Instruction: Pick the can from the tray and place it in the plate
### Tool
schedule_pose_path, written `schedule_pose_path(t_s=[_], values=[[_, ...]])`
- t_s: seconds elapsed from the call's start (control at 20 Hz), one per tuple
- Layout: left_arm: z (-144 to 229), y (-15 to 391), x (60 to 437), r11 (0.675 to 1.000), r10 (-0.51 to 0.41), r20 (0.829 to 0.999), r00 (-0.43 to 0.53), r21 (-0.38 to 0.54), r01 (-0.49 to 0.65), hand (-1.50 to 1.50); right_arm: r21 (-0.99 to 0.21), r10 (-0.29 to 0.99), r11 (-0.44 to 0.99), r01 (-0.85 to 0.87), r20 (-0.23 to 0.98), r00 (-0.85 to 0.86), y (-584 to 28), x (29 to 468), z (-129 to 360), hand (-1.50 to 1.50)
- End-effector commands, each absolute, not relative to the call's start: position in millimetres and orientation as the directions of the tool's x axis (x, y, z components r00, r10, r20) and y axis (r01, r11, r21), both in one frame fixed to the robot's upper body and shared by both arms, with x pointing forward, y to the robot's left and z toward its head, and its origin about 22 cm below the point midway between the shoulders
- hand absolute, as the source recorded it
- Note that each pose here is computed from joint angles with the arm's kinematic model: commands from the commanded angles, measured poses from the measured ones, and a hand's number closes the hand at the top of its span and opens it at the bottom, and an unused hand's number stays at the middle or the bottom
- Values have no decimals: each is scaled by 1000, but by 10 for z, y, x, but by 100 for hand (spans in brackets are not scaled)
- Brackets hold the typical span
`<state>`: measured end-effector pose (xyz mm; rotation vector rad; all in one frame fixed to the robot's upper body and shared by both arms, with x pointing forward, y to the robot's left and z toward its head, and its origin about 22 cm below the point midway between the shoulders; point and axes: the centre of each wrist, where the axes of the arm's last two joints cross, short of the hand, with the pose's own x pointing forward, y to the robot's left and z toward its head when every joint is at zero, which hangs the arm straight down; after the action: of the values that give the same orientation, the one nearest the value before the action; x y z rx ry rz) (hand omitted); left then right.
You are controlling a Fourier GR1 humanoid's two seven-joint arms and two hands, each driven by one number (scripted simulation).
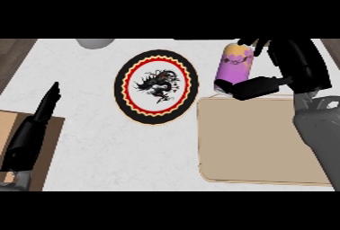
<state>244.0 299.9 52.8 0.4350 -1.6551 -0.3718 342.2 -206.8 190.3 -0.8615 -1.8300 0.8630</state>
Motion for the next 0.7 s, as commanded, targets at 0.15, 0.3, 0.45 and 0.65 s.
schedule_pose_path(t_s=[0.15, 0.3, 0.45, 0.65], values=[[93, 3115, 2226, 871, -484, 874, 33, 485, -79, 0, -808, 779, 573, 140, 484, -398, -1297, 3498, 2112, 150], [259, 3249, 2314, 883, -465, 885, 18, 465, -66, 0, -792, 756, 604, 85, 536, -377, -1075, 3560, 2070, 150], [207, 3097, 2299, 876, -477, 879, 19, 477, -68, 0, -808, 771, 587, 53, 537, -342, -756, 3670, 1976, 150], [282, 3123, 2376, 874, -481, 877, 14, 480, -80, 0, -837, 794, 547, -21, 526, -305, -570, 3818, 1869, 150]])
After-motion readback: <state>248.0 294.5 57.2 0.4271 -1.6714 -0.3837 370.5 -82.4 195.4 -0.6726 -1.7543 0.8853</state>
